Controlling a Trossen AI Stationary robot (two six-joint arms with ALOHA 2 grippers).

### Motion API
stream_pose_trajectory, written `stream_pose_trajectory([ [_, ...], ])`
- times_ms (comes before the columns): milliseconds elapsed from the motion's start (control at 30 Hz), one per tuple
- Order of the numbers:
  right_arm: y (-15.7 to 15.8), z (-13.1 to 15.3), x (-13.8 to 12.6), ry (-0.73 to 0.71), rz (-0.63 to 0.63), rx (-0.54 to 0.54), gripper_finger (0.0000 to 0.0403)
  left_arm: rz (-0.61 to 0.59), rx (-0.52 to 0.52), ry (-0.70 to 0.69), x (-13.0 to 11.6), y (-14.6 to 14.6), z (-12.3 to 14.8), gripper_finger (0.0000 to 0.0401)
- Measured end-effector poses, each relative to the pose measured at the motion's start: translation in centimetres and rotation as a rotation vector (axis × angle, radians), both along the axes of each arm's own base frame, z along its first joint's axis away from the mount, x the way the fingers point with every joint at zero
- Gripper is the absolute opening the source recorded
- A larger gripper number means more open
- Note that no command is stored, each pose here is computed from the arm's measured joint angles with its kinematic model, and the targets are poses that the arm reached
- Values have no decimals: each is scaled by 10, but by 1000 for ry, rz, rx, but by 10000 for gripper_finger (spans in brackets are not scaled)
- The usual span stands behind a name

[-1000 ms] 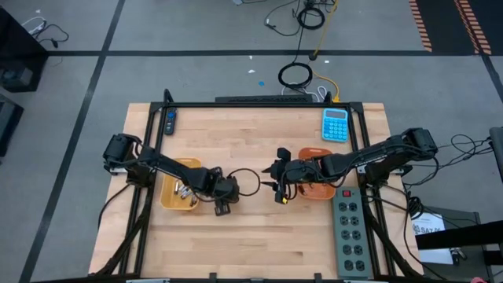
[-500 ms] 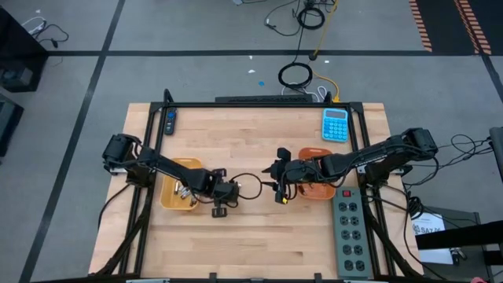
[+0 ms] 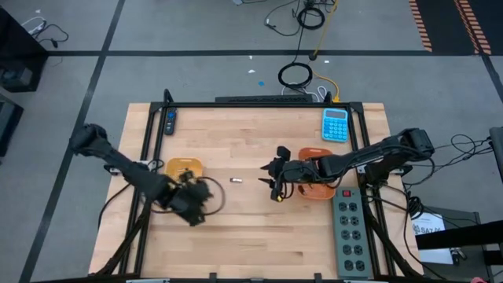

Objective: Sort batteries
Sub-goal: Put the silver battery into the yellow bin

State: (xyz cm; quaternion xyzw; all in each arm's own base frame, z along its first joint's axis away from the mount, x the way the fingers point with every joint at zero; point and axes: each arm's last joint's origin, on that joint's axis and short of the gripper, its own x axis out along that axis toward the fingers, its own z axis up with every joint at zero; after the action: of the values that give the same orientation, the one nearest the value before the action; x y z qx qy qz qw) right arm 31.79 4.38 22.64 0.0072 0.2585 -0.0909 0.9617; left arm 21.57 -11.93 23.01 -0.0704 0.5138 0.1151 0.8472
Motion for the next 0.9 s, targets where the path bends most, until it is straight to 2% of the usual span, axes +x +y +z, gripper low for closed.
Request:
stream_pose_trajectory([
  [133,0,-7,14,-13,5,-11,171,205,77,70,-39,2,8,45],
  [267,-2,-6,39,20,-6,-35,171,331,116,122,-61,5,0,47],
  [467,-2,-14,78,108,37,-105,171,344,102,157,-69,7,-28,70],
  [633,-23,-42,96,152,97,-56,171,361,98,162,-72,8,-39,80],
  [733,-38,-61,102,181,93,-27,171,346,98,158,-73,6,-39,109],
  [900,-41,-71,104,200,123,-38,171,318,118,153,-74,6,-38,181],
])
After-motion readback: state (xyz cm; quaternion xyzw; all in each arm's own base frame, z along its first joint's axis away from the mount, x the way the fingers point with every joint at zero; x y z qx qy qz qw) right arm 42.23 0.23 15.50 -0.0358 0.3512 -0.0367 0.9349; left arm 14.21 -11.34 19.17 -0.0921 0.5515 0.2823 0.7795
